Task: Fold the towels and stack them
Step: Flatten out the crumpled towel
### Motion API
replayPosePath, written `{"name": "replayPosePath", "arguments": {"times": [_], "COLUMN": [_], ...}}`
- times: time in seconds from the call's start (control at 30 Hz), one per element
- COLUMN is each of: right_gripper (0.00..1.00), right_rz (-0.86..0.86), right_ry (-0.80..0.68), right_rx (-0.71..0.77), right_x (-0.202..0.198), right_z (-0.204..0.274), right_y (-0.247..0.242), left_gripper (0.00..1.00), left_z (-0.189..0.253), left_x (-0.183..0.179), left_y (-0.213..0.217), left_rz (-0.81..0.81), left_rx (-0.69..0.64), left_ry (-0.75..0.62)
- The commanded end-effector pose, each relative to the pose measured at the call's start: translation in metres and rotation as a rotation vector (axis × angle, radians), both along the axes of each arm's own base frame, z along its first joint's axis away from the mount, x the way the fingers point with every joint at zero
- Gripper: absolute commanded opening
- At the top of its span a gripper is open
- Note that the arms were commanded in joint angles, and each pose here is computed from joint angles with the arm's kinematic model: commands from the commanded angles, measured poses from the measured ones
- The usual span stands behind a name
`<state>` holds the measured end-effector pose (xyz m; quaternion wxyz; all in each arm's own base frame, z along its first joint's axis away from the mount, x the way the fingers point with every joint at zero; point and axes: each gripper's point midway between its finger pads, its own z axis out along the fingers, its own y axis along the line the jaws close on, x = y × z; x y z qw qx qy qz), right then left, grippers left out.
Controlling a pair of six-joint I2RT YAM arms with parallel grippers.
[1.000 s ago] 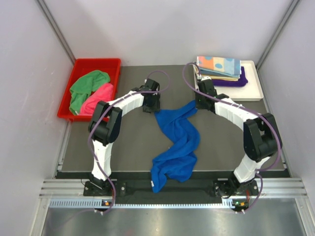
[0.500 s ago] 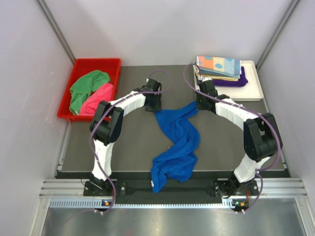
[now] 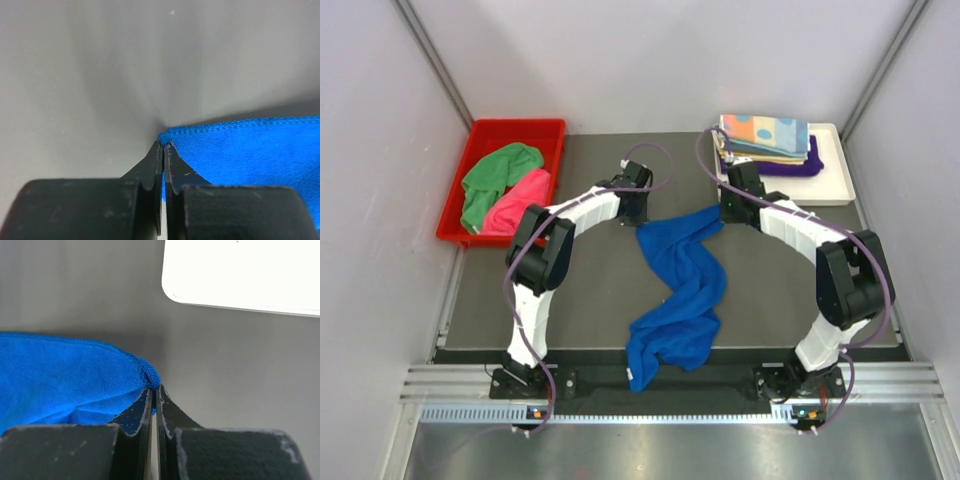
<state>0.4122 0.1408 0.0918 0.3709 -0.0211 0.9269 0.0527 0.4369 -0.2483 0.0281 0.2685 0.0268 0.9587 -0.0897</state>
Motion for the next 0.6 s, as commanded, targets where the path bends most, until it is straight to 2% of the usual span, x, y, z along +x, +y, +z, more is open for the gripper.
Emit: {"name": "replayPosePath", "arguments": {"times": [0.0, 0.1, 0.13, 0.2, 0.23, 0.27, 0.43, 0.47, 0.57], "right_gripper": [0.00, 0.00, 0.00, 0.00, 0.00, 0.00, 0.00, 0.00, 0.00], "right_rz": [0.004, 0.025, 0.037, 0.055, 0.062, 0.072, 0.120, 0.133, 0.174], "right_ry": [-0.101, -0.150, -0.168, -0.225, -0.242, -0.307, -0.461, -0.525, -0.622], "right_rx": [0.069, 0.088, 0.091, 0.097, 0.099, 0.109, 0.124, 0.150, 0.190], "right_x": [0.007, 0.000, -0.002, -0.011, -0.014, -0.020, -0.053, -0.065, -0.096], "right_z": [0.040, 0.065, 0.074, 0.104, 0.114, 0.144, 0.227, 0.257, 0.307], "right_y": [0.003, 0.008, 0.009, 0.012, 0.013, 0.016, 0.019, 0.019, 0.017], "left_gripper": [0.00, 0.00, 0.00, 0.00, 0.00, 0.00, 0.00, 0.00, 0.00], "left_z": [0.021, 0.077, 0.113, 0.151, 0.191, 0.210, 0.336, 0.352, 0.412], "left_x": [-0.007, -0.007, -0.010, -0.016, -0.023, -0.029, -0.084, -0.094, -0.132], "left_y": [0.020, 0.027, 0.028, 0.030, 0.031, 0.031, 0.043, 0.045, 0.057], "left_rz": [0.035, 0.073, 0.080, 0.086, 0.085, 0.078, 0.029, 0.010, -0.037], "left_rx": [0.076, 0.060, 0.028, 0.001, -0.039, -0.042, -0.166, -0.189, -0.295], "left_ry": [-0.023, -0.129, -0.197, -0.272, -0.345, -0.385, -0.629, -0.664, -0.786]}}
